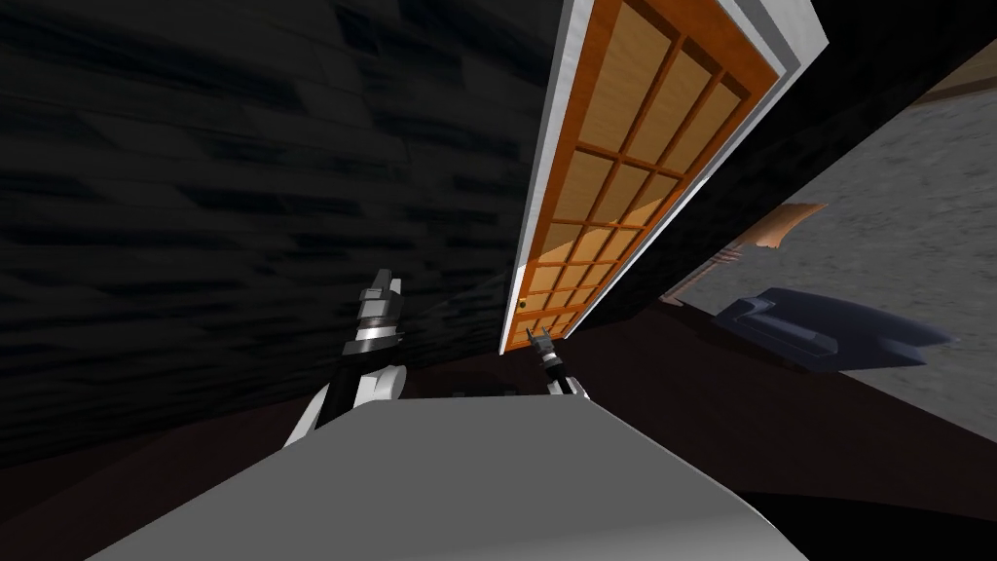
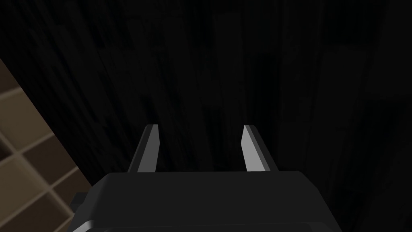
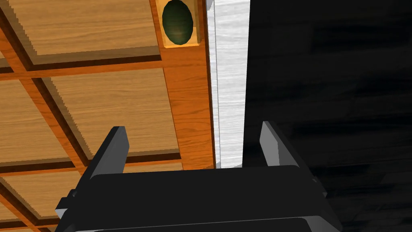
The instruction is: Pull the door open
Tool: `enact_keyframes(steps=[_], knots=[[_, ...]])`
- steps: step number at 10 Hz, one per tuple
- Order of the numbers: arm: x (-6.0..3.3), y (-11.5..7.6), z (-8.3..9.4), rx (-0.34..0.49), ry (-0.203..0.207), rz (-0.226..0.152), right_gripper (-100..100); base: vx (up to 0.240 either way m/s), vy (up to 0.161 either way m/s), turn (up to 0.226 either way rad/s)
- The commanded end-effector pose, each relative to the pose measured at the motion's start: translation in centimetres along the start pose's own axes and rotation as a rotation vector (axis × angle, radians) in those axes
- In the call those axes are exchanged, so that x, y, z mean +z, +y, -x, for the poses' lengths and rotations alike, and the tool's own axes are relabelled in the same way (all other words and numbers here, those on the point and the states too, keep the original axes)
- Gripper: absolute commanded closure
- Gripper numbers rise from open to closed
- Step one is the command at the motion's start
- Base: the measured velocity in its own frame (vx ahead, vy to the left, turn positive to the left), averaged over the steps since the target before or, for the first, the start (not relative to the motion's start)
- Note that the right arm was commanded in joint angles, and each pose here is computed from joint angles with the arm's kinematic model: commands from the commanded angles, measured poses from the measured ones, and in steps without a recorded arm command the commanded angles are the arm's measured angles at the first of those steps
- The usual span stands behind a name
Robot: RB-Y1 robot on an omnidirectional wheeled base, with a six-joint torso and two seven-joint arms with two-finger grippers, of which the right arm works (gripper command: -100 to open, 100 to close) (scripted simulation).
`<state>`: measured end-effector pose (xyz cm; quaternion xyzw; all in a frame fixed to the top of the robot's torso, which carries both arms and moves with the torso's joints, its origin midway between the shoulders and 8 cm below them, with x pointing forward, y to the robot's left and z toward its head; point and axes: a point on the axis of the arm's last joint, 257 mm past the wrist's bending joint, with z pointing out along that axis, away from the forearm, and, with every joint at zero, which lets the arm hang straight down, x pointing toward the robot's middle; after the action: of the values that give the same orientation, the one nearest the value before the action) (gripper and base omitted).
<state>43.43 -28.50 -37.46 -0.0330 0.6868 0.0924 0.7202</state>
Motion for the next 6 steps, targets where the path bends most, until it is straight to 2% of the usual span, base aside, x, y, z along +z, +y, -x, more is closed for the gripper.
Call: enact_keyframes(steps=[1,5,6], knots=[[-0.21,0.0,-0.7,-0.025,0.016,0.004,-100,0.093,-0.025,0.029],[-0.76,0.1,-2.3,-0.073,0.051,0.014,-100,0.100,-0.031,0.026],[-0.65,0.1,-2.0,-0.064,0.045,0.012,-100,0.066,-0.021,0.009]])
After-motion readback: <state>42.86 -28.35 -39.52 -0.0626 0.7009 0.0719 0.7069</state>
